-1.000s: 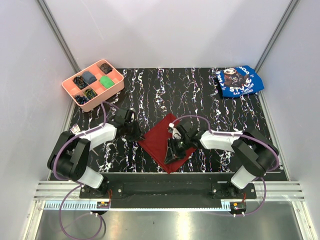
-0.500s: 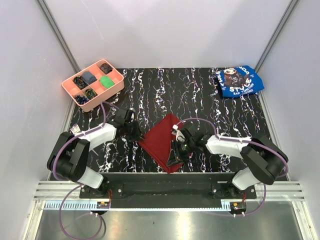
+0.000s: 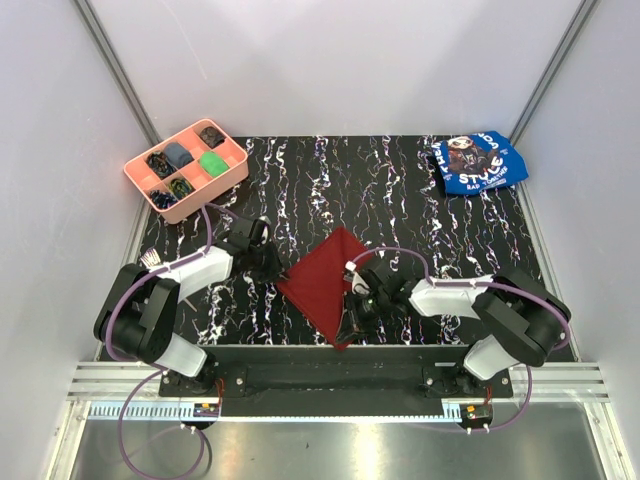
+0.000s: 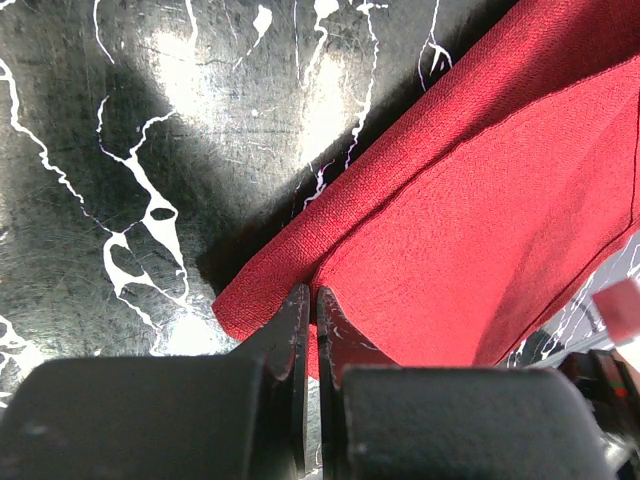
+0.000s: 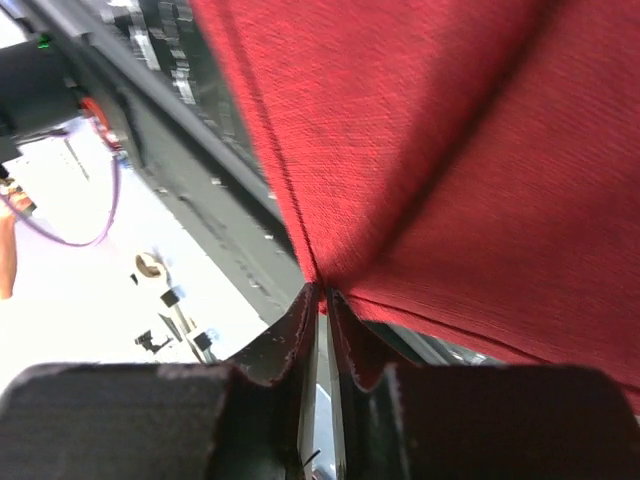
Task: Fold the napkin into a case and place the utensils inside
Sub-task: Smooth out the upper triangle-folded napkin at the center of the board.
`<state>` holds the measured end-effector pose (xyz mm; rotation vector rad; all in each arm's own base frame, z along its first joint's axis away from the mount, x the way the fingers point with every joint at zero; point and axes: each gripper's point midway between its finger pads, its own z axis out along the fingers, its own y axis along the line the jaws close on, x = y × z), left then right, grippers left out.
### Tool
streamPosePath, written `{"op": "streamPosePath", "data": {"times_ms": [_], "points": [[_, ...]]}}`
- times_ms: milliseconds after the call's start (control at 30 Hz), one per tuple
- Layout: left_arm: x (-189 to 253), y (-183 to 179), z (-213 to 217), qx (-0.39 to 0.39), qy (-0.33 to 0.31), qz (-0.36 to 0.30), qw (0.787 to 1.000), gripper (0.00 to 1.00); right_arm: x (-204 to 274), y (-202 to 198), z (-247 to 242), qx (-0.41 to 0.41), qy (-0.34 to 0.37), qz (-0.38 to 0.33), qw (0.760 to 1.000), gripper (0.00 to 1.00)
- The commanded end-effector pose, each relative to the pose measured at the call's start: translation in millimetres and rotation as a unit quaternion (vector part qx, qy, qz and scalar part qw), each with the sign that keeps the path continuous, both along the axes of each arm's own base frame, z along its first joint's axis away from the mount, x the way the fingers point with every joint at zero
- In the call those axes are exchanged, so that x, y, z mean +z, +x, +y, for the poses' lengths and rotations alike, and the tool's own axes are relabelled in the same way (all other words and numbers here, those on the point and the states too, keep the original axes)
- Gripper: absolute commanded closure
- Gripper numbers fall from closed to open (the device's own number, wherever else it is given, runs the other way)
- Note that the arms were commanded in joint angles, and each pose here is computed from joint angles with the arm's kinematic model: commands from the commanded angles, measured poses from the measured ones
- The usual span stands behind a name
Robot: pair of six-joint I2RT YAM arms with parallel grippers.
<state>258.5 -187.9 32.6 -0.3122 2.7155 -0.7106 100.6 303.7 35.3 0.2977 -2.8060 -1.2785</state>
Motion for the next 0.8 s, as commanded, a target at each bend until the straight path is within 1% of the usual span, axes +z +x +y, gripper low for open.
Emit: {"op": "streamPosePath", "data": {"times_ms": [0, 100, 267, 333, 367, 400, 500, 600, 667, 700, 767], "points": [[14.3, 15.6, -3.7, -0.005, -0.002, -0.030, 1.000, 1.00, -6.9, -0.6, -10.9, -0.022, -0.032, -0.008, 0.999, 0.85], [15.1, 17.1, -3.2, -0.004, -0.001, -0.032, 0.999, 1.00, -9.9, 1.7, -16.0, -0.042, -0.048, -0.009, 0.998, 0.85], [17.0, 17.2, -3.4, -0.005, 0.000, -0.033, 0.999, 1.00, 10.1, 7.6, -13.9, -0.049, -0.037, -0.030, 0.998, 0.85], [17.4, 17.5, -2.5, -0.007, 0.002, -0.034, 0.999, 1.00, 19.1, 10.2, -13.1, -0.046, -0.035, -0.040, 0.997, 0.82], [17.2, 17.1, -2.6, -0.007, 0.002, -0.034, 0.999, 1.00, 24.3, 10.3, -12.1, -0.044, -0.032, -0.044, 0.998, 0.78], [17.2, 17.8, -2.1, -0.006, 0.003, -0.035, 0.999, 1.00, 25.1, 9.8, -14.3, -0.042, -0.038, -0.042, 0.998, 0.76], [16.5, 17.8, -1.3, -0.005, 0.005, -0.035, 0.999, 1.00, 33.9, 13.4, -8.5, -0.038, -0.024, -0.052, 0.998, 0.74], [16.3, 17.9, -1.7, -0.004, 0.004, -0.034, 0.999, 1.00, 35.2, 15.0, 1.2, -0.032, -0.005, -0.047, 0.998, 0.75], [16.0, 18.2, -2.3, -0.005, 0.004, -0.034, 0.999, 1.00, 28.2, 8.9, 5.7, -0.029, 0.003, -0.024, 0.999, 0.77], [16.1, 18.3, -2.1, -0.005, 0.003, -0.034, 0.999, 1.00, 30.1, 11.6, 12.5, -0.029, 0.023, -0.029, 0.999, 0.78], [15.5, 18.0, -2.5, -0.006, 0.004, -0.033, 0.999, 1.00, 15.4, 4.1, 11.9, -0.031, 0.023, -0.002, 0.999, 0.80]]}}
